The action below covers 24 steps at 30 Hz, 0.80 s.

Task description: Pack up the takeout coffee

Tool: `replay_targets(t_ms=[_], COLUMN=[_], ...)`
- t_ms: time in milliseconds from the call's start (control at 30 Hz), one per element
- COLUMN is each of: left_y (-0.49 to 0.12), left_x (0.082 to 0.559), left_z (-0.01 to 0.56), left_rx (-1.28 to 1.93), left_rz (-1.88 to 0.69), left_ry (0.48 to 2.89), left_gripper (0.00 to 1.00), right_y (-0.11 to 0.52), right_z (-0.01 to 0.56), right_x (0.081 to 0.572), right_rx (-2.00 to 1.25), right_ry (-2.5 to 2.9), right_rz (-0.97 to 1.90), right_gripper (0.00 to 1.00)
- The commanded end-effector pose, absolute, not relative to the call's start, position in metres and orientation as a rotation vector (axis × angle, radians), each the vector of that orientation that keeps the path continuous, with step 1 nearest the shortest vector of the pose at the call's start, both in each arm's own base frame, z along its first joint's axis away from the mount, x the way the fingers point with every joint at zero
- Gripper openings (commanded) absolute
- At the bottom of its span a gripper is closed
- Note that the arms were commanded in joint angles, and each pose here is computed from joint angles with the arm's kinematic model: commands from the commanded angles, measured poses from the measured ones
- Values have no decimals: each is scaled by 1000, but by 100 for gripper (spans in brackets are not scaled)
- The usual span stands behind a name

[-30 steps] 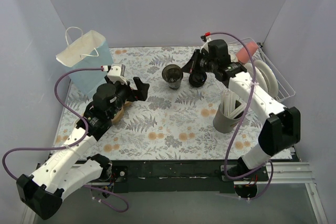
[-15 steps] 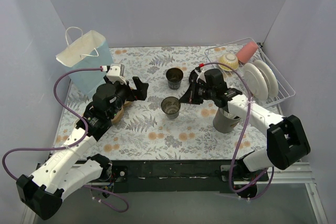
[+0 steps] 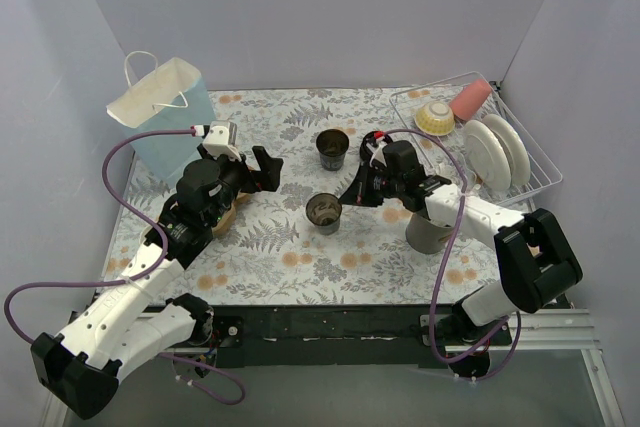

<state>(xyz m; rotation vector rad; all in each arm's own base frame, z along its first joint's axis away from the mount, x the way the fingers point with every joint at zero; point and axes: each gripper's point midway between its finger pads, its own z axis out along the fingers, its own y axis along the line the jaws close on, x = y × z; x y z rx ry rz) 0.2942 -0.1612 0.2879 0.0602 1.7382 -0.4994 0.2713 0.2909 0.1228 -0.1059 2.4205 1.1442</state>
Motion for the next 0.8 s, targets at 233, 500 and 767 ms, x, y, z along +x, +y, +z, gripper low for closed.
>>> replay_targets(t_ms=[233, 500, 767], left_y=[-159, -159, -161], left_x=[291, 290, 289], left_z=[294, 295, 297], left_rx=[63, 63, 70], left_rz=[-495, -502, -515], left_ry=[1716, 1714, 1710], left_gripper=[98, 98, 98], right_y=[274, 237, 218], right_z=[148, 198, 185], right_x=[301, 376, 438], right_rx=[-158, -222, -232], right_ry=[2341, 2199, 2241], right_rz=[902, 423, 155], right_gripper=[28, 38, 42])
